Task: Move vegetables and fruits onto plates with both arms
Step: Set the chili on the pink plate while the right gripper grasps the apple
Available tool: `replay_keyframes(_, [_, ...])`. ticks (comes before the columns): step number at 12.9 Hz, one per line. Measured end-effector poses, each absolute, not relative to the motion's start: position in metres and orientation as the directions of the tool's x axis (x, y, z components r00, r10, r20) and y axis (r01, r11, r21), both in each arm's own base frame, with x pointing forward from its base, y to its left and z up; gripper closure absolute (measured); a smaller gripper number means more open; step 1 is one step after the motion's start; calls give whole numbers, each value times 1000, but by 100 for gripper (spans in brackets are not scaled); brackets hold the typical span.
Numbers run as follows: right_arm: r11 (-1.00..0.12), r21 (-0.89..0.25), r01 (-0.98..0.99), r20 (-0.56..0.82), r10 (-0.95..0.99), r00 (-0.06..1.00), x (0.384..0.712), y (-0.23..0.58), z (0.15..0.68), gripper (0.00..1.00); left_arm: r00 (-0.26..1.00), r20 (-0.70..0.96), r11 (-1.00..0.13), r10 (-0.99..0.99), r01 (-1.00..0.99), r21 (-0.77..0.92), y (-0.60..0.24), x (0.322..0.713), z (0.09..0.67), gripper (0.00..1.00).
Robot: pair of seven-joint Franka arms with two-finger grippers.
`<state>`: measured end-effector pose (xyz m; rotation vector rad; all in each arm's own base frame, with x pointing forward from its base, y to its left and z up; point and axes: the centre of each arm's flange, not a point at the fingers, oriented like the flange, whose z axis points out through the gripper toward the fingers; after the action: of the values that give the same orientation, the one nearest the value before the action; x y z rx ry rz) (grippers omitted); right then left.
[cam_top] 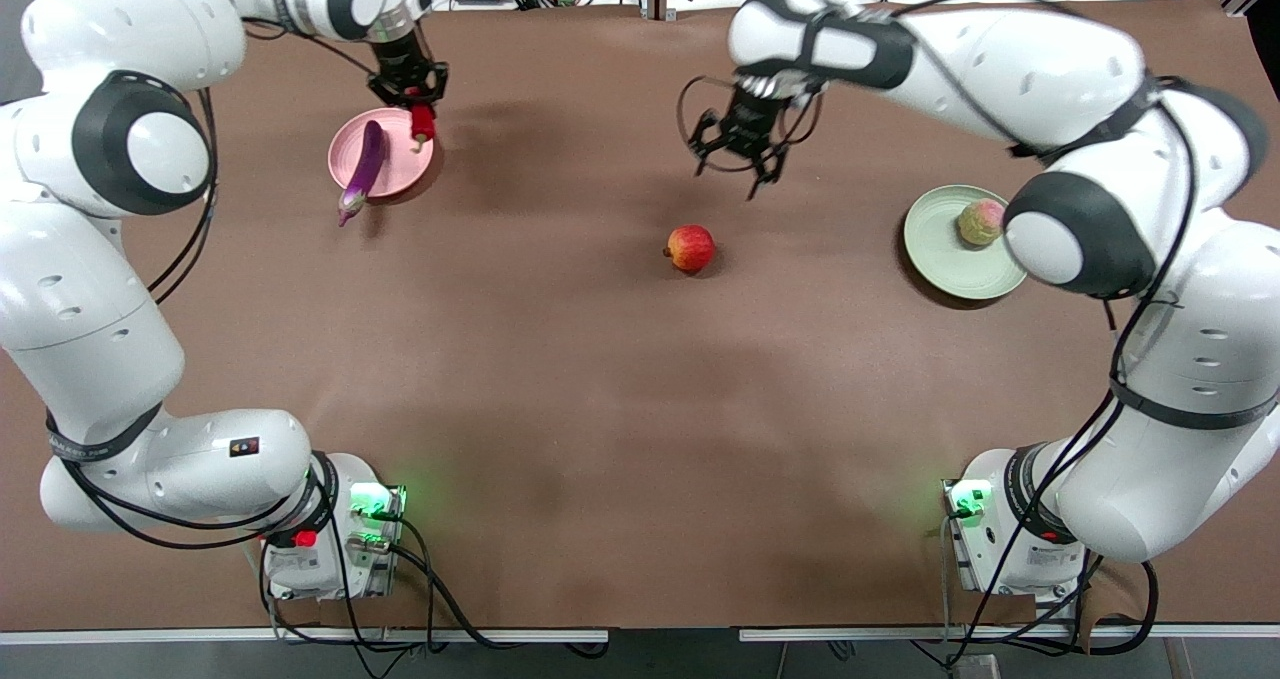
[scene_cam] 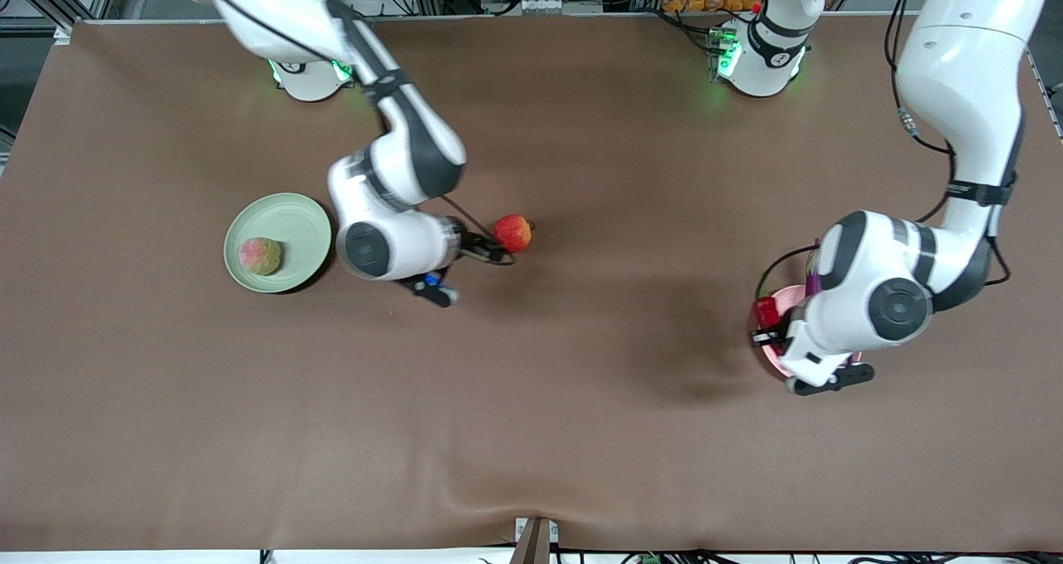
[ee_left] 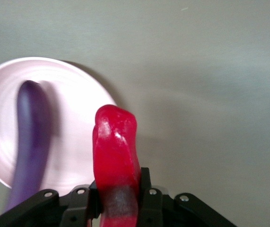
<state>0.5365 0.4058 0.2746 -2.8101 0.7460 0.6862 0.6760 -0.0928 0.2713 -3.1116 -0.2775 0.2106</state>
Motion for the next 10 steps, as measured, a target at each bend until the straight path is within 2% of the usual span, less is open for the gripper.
replay_keyframes(2, [-863,-14,-506,-448,-447,774,520,432,248,0,977,-156,-989,149,148,-21,-64,674,259,70])
replay_keyframes(5, [-855,5,-519,-440,-468,767,520,429,227,0,977,-165,-990,138,133,-41,-43,673,244,70])
replay_keyframes(6, [-853,4,-522,-436,-471,767,520,428,225,0,977,-167,-991,135,130,-40,-42,673,240,64])
replay_keyframes(10, [-867,15,-498,-434,-455,778,502,443,211,0,980,-153,-991,130,126,-32,-46,676,239,21])
